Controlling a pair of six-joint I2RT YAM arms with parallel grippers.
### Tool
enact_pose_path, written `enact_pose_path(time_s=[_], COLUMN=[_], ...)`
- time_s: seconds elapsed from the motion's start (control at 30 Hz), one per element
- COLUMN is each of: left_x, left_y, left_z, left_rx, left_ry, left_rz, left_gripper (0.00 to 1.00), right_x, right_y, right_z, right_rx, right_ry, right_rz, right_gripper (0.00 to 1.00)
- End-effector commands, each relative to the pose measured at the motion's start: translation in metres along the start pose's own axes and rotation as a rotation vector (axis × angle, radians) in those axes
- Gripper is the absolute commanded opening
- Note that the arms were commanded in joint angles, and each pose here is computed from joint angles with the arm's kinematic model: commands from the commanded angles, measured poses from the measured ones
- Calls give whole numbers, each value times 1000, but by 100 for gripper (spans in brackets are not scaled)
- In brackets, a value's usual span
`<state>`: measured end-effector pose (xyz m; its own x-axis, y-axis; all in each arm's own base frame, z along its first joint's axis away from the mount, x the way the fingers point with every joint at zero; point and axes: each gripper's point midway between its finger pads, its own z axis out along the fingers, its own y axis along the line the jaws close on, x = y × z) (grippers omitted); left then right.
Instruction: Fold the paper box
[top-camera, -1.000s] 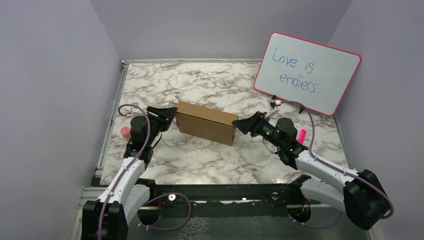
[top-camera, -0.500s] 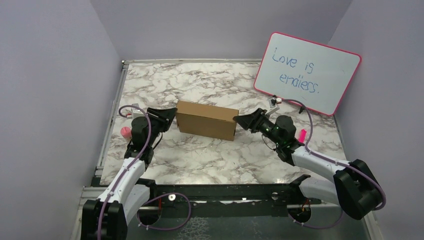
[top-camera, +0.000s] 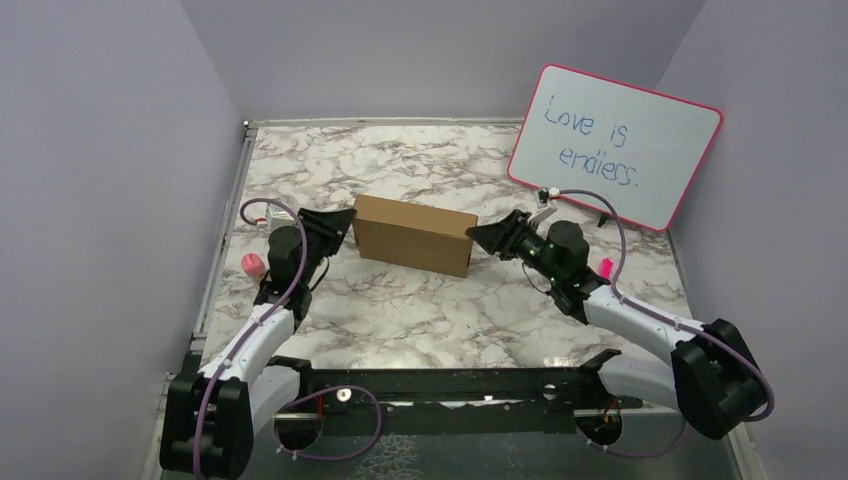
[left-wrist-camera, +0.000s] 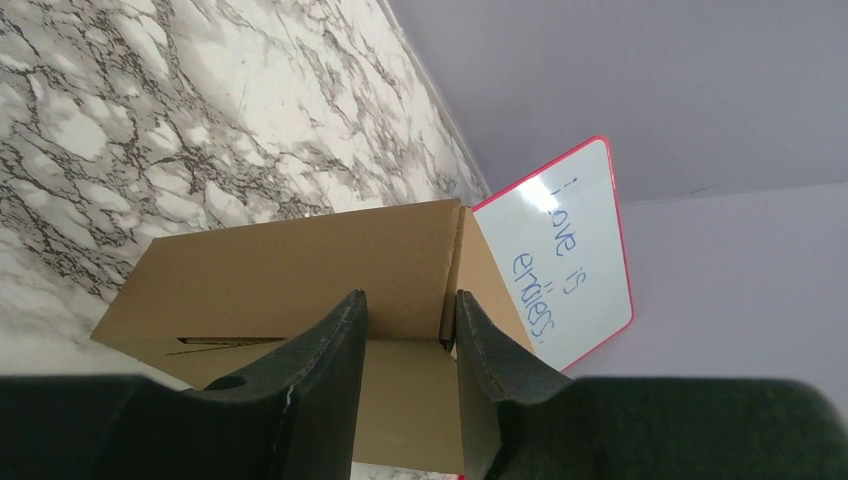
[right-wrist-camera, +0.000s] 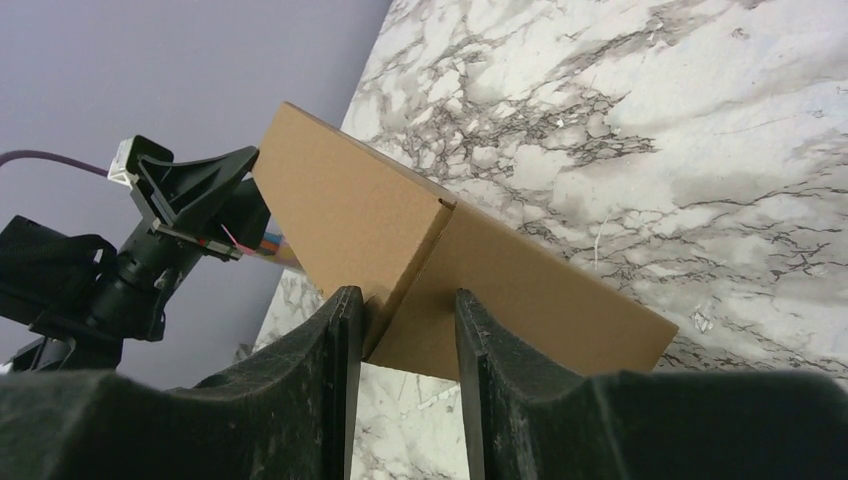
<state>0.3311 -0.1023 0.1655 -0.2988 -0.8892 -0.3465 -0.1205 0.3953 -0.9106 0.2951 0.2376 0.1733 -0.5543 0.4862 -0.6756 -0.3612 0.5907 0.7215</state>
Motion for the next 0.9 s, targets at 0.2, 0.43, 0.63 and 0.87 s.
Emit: enact_pose_path(time_s=[0.2, 0.43, 0.63, 0.87], left_x=[47, 51, 55, 49], left_y=[155, 144, 140, 115], left_z=[-40, -39, -35, -25], left_rx=[-531, -488, -475, -403], left_ry=[138, 146, 176, 183], left_rz=[61, 7, -10, 4], left_gripper=[8, 4, 4, 10], right_x=[44, 76, 98, 61], right_y=[-65, -115, -145, -111], right_z=[-21, -38, -56, -34], right_rx=[253, 401, 557, 374], right_ry=[175, 265, 352, 288], right_rz=[21, 170, 187, 177], right_gripper=[36, 27, 23, 32])
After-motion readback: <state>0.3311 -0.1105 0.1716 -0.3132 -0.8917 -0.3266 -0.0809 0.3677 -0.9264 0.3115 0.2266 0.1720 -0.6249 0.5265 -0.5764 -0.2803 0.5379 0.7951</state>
